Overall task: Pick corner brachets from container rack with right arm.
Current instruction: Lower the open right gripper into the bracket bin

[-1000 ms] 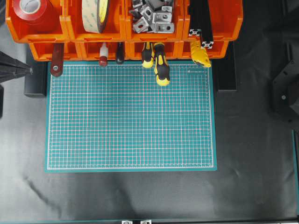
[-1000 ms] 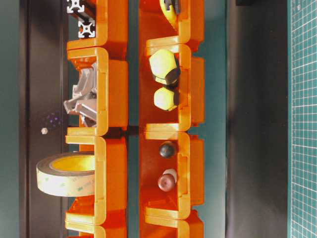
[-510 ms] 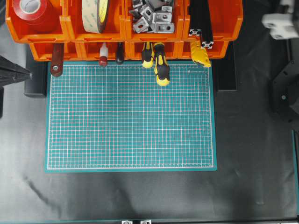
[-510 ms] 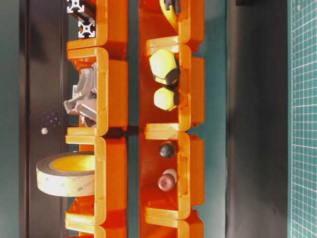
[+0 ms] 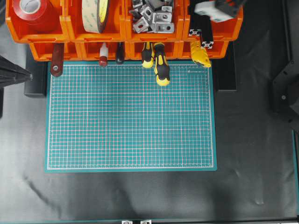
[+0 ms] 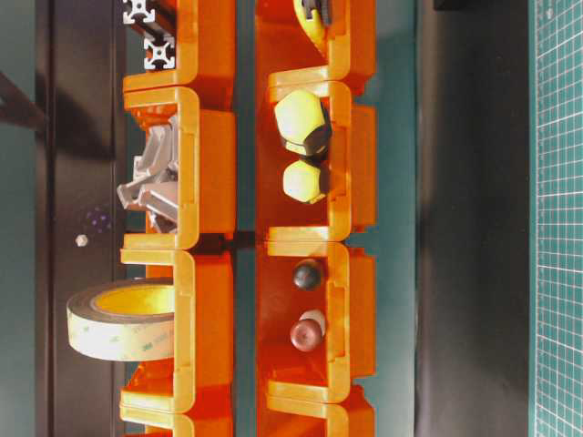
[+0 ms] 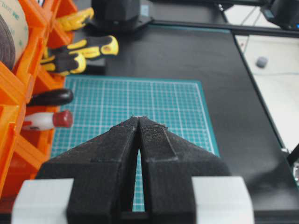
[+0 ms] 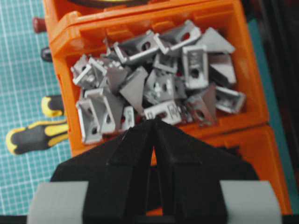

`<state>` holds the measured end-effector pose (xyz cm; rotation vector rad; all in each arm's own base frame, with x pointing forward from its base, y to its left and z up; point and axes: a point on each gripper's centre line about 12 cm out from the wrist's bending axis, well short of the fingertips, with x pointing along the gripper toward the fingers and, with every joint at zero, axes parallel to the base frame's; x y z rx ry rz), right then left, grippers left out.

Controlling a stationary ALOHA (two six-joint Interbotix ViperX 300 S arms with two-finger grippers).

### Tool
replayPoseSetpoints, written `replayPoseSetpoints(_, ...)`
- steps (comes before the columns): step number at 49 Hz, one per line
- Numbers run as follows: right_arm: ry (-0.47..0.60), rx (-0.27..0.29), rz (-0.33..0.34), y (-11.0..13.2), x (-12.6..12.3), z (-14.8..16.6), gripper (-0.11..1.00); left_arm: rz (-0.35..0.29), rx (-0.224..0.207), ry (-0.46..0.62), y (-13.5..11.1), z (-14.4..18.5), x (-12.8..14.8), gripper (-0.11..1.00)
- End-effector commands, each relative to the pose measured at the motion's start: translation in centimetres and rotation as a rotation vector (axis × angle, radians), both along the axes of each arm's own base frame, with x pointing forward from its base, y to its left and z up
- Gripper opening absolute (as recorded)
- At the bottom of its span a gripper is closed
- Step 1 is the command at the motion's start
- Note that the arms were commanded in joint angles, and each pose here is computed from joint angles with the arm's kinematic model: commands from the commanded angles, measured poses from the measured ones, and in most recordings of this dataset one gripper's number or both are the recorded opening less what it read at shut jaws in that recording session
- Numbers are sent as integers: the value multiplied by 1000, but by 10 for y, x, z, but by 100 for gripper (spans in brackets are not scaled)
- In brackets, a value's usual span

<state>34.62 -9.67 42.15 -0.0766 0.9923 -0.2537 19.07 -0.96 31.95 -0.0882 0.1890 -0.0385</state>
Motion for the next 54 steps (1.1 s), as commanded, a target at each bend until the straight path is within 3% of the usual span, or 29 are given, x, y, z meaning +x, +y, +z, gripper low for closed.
replayPoseSetpoints(1,-15,-15,11,0,1,9,-1,-1,0,-34,0,14,1,0)
replayPoseSetpoints(9,1,-15,17,-1,4,3,2,-1,0,-26,0,12,1,0)
replayPoseSetpoints(16,40,-9,23,-3,13,-8,10,0,-1,-18,0,12,1,0)
replayPoseSetpoints(20,94,1,25,-4,17,-19,26,0,-1,-20,0,12,1,0)
replayPoseSetpoints(28,156,11,31,-5,20,-30,72,0,-1,-23,0,13,0,0)
replayPoseSetpoints(32,147,8,34,-6,23,-31,84,0,-1,-23,0,13,0,0)
replayPoseSetpoints(54,169,-64,8,-22,39,-33,86,0,-1,-21,0,12,0,0)
